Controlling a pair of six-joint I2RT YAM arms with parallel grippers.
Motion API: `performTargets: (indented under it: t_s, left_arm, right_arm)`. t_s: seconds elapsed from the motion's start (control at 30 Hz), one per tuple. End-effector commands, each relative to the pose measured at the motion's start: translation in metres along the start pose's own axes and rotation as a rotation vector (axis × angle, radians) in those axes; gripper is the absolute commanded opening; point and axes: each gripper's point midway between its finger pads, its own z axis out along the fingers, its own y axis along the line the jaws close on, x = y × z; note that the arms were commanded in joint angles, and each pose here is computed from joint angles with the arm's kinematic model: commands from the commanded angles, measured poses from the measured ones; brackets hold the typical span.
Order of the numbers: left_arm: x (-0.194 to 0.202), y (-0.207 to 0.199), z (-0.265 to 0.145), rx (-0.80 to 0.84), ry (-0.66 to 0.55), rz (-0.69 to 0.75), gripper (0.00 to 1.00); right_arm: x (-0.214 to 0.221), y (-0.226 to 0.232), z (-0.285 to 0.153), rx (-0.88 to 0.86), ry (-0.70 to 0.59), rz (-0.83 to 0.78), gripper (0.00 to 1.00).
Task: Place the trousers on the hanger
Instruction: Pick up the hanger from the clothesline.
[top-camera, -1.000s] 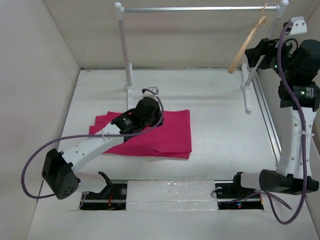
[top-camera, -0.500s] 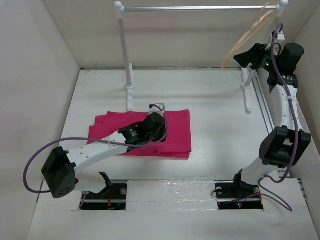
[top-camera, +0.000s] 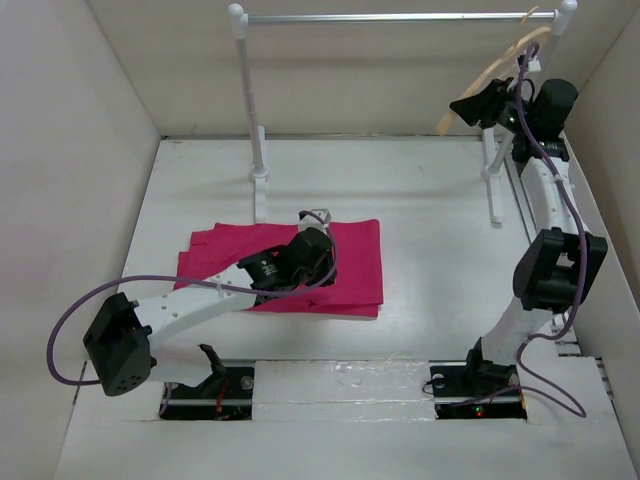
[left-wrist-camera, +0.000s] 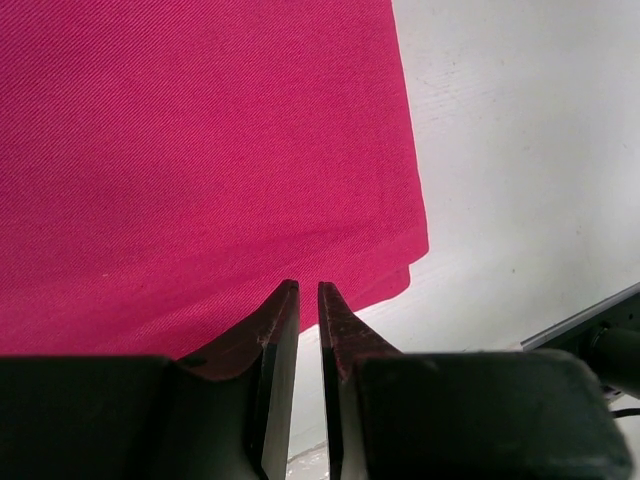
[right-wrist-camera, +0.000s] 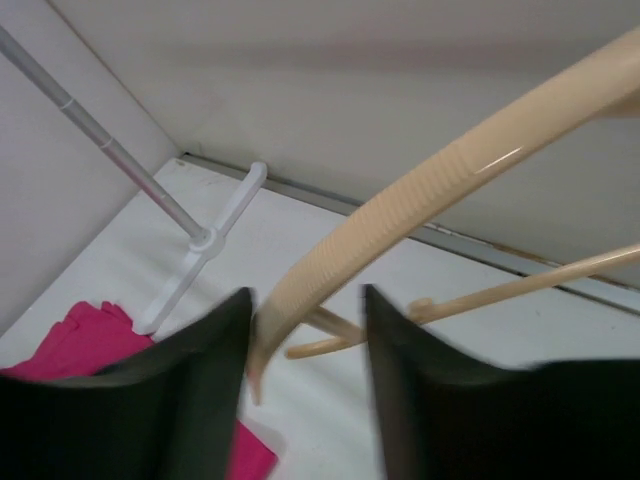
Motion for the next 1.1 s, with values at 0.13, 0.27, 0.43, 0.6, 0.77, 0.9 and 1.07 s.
performTargets:
  t_s: [0.13, 0.27, 0.43, 0.6, 0.77, 0.9, 1.07]
  left_arm:
    - [-0.005, -0.003, -0.003, 0.001, -0.019, -0.034, 0.11]
    - [-0.020, -0.015, -0.010, 0.025, -0.046, -0.034, 0.19]
    - [-0.051, -0.042, -0.024, 0.077, -0.078, -0.009, 0.37]
    - [-0.120, -0.093, -0.062, 0.185, -0.204, 0.025, 0.43]
    - [-0.182, -0.139, -0.097, 0.311, -0.314, 0.035, 0.49]
    - [-0.197, -0.160, -0.098, 0.354, -0.325, 0.044, 0.49]
    - [-0.208, -0.185, -0.098, 0.444, -0.340, 0.026, 0.54]
  right_arm:
    - [-0.034, 0.038, 0.003, -0.091, -0.104, -0.100, 0.09]
    - [-0.045, 0.058, -0.007, -0.134, -0.113, -0.149, 0.00]
    - [-0.052, 0.079, -0.033, -0.154, -0.106, -0.189, 0.00]
    - [-0.015, 0.078, -0.051, -0.116, -0.032, -0.172, 0.00]
    - [-0.004, 0.102, -0.063, -0.157, -0.041, -0.237, 0.00]
    - [0.003, 0.098, -0.073, -0.132, 0.005, -0.223, 0.00]
    - [0.053, 0.103, -0.090, -0.115, 0.099, -0.182, 0.00]
